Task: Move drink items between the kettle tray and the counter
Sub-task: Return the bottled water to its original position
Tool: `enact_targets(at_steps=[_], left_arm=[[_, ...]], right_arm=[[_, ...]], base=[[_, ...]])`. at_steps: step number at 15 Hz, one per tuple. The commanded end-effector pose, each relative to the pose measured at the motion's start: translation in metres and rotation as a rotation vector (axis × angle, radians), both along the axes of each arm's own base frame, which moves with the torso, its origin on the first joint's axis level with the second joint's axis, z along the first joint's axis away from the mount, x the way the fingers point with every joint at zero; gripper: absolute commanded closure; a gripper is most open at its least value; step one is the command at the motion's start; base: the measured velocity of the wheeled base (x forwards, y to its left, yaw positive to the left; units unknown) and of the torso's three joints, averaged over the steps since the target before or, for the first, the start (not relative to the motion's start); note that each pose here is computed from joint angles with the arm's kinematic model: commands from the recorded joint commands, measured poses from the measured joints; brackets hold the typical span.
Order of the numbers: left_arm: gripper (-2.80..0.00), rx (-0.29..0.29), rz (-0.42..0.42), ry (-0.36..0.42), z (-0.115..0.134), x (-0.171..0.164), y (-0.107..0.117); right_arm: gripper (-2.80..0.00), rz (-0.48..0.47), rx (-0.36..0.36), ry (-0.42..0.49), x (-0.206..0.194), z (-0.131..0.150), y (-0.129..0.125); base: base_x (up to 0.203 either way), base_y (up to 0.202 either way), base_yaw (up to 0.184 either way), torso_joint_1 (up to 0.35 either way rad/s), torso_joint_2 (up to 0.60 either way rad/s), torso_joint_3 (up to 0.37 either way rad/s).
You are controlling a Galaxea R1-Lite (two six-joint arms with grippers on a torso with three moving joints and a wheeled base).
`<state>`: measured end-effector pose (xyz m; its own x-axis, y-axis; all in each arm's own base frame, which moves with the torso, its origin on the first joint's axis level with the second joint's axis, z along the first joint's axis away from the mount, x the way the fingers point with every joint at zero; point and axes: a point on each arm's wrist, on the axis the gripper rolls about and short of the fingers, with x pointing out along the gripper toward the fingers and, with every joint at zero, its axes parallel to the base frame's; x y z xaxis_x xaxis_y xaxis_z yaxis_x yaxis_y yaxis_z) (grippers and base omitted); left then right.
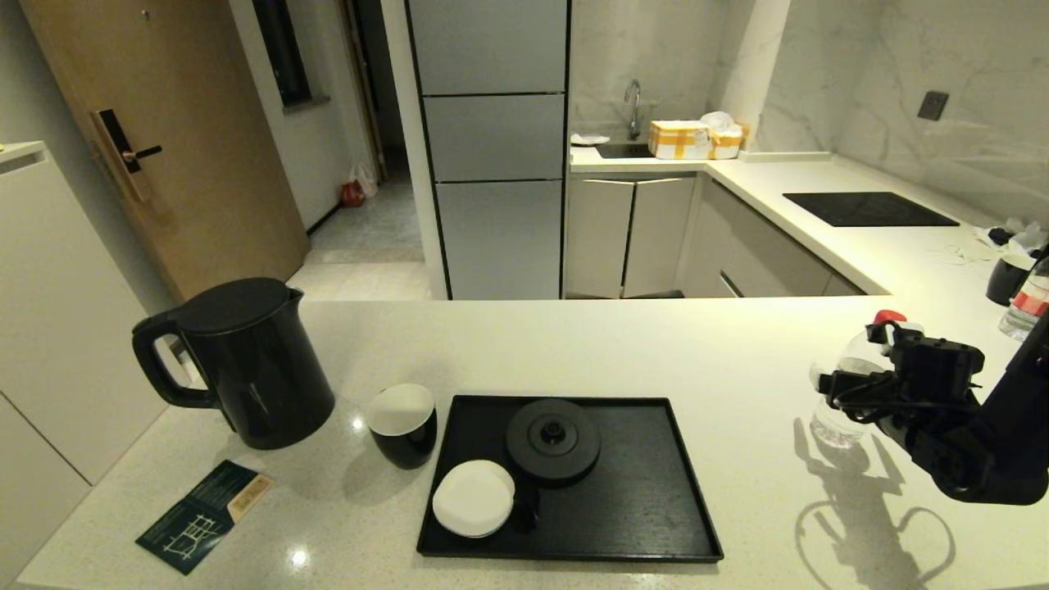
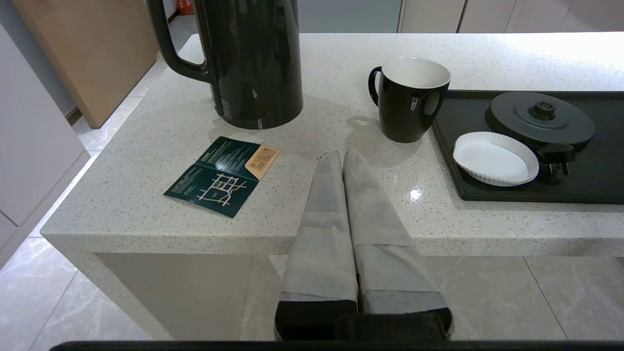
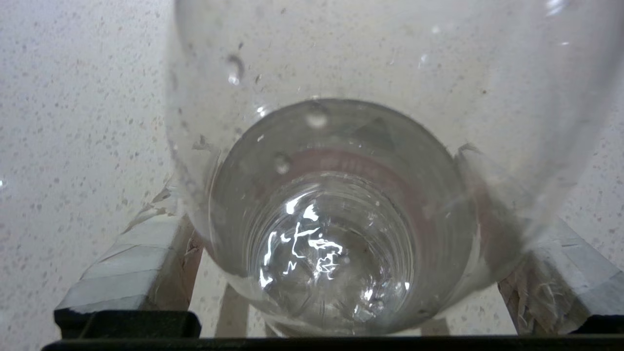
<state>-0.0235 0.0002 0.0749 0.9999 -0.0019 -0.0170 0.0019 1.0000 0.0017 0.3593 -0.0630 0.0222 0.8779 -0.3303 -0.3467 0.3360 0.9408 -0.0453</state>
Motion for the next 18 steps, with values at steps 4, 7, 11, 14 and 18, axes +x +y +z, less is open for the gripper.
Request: enact_targets(at_steps=[4,7,11,14,18], left_arm=[[0.0,0.0,0.0,0.001,0.0,0.0,0.0],[0.0,0.0,0.0,0.001,0.0,0.0,0.0],[0.0,0.0,0.0,0.001,0.0,0.0,0.0],[0.0,0.0,0.0,0.001,0.0,0.0,0.0],[0.0,0.0,0.0,0.001,0.0,0.0,0.0]], right_arm=[[0.0,-0.004,-0.008,0.004,0.002,0.001,-0.001],[0.0,-0.003,-0.007,0.009,0.0,0.006,-0.001],[0.0,0.019,0.001,-0.02,-0.015,0.047,0.01],[0.0,0.118,0.023,-0.026,-0.034,0.088,0.049],[0.0,0.357,-0.006,0.018,-0.059,0.105,0.163]], base=[[0.0,0.0,0.0,0.0,0.0,0.0],[0.0,0.0,0.0,0.0,0.0,0.0],[0.0,0.0,0.0,0.0,0.0,0.0],[0.0,0.0,0.0,0.0,0.0,0.0],[0.0,0.0,0.0,0.0,0.0,0.0]])
